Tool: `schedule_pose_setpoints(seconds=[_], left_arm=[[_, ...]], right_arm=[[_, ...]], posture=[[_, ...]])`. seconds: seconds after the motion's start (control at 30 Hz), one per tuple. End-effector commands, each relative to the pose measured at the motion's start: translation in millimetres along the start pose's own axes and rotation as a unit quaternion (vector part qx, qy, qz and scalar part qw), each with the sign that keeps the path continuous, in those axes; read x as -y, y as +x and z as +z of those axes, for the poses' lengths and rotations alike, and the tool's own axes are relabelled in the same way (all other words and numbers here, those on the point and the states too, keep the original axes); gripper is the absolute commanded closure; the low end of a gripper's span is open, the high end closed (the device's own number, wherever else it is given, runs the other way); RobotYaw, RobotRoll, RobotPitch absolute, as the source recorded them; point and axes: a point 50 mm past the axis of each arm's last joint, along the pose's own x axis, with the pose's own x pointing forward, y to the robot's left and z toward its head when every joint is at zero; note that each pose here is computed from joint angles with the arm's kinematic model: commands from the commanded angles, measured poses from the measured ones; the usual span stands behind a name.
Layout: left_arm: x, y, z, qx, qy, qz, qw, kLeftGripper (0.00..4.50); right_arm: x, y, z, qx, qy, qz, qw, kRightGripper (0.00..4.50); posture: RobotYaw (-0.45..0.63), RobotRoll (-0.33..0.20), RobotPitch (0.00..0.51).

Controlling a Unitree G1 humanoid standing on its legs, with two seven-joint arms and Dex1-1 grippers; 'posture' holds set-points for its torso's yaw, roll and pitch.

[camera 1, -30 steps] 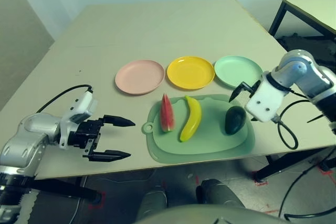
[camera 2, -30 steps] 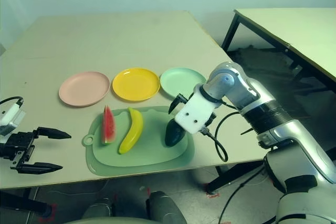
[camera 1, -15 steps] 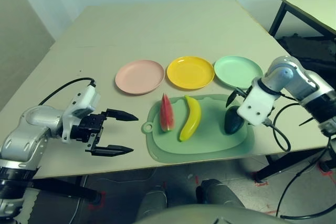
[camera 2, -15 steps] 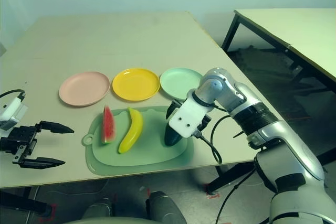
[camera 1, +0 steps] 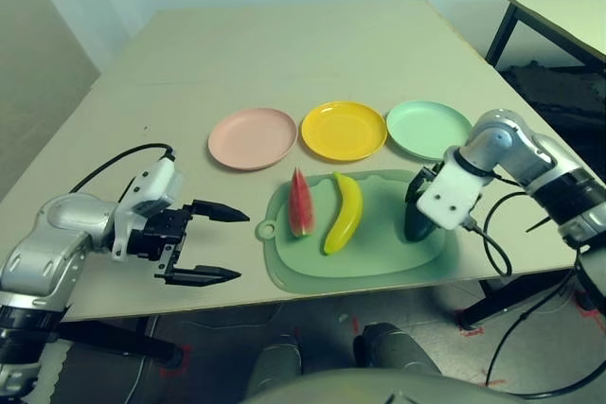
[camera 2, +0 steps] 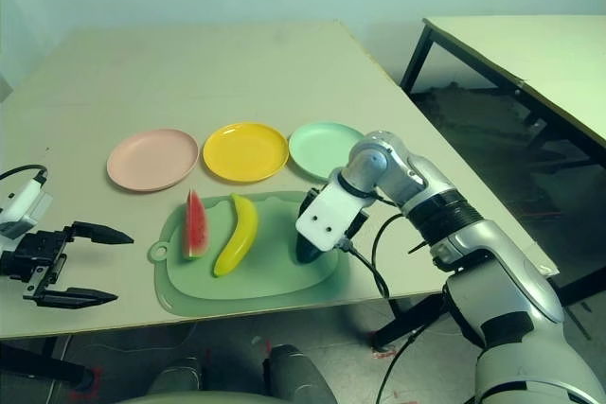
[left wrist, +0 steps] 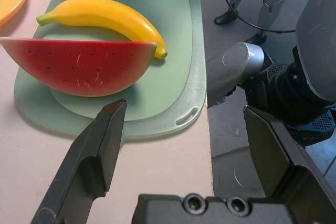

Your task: Place the fruits into color-matched plates.

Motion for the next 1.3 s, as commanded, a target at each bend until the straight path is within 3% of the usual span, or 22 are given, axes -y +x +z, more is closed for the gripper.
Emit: schedule_pose_setpoints(seconds=[0.03,0.23,0.33,0.47,0.67,0.87,1.0,1.3], left_arm=[[-5,0,2,-0.006,0.008,0.024,1.000,0.00],[-16,-2,1,0.006,-0.023,0.077,0.997,0.00],[-17,-2,2,0.011,-0.047,0.097,0.994,0.00],[-18,-1,1,0.005,-0.058,0.116,0.992,0.00],[-17,-1,-2,-0.009,-0.053,0.121,0.991,0.00],[-10,-7,-5,-0.017,-0.053,0.126,0.990,0.00],[-9,-8,-6,-0.020,-0.052,0.129,0.990,0.00],[-12,-11,-10,-0.028,-0.048,0.128,0.990,0.00]], right_arm=[[2,-9,-2,-0.002,0.011,-0.016,1.000,1.42],[24,-43,-27,-0.037,0.074,-0.091,0.992,1.42],[36,-66,-49,-0.087,0.131,-0.161,0.974,1.42],[37,-75,-71,-0.149,0.186,-0.216,0.947,1.42],[29,-68,-93,-0.236,0.234,-0.268,0.904,1.42],[25,-44,-99,-0.254,0.242,-0.269,0.897,1.42],[23,-35,-100,-0.258,0.243,-0.268,0.896,0.02],[17,-40,-102,-0.261,0.239,-0.259,0.898,0.02]], posture=[[-0.05,0.000,0.000],[-0.05,0.000,0.000],[-0.05,0.000,0.000],[-0.05,0.000,0.000],[-0.03,0.000,0.000],[-0.02,0.000,0.000],[-0.02,0.000,0.000],[-0.03,0.000,0.003]])
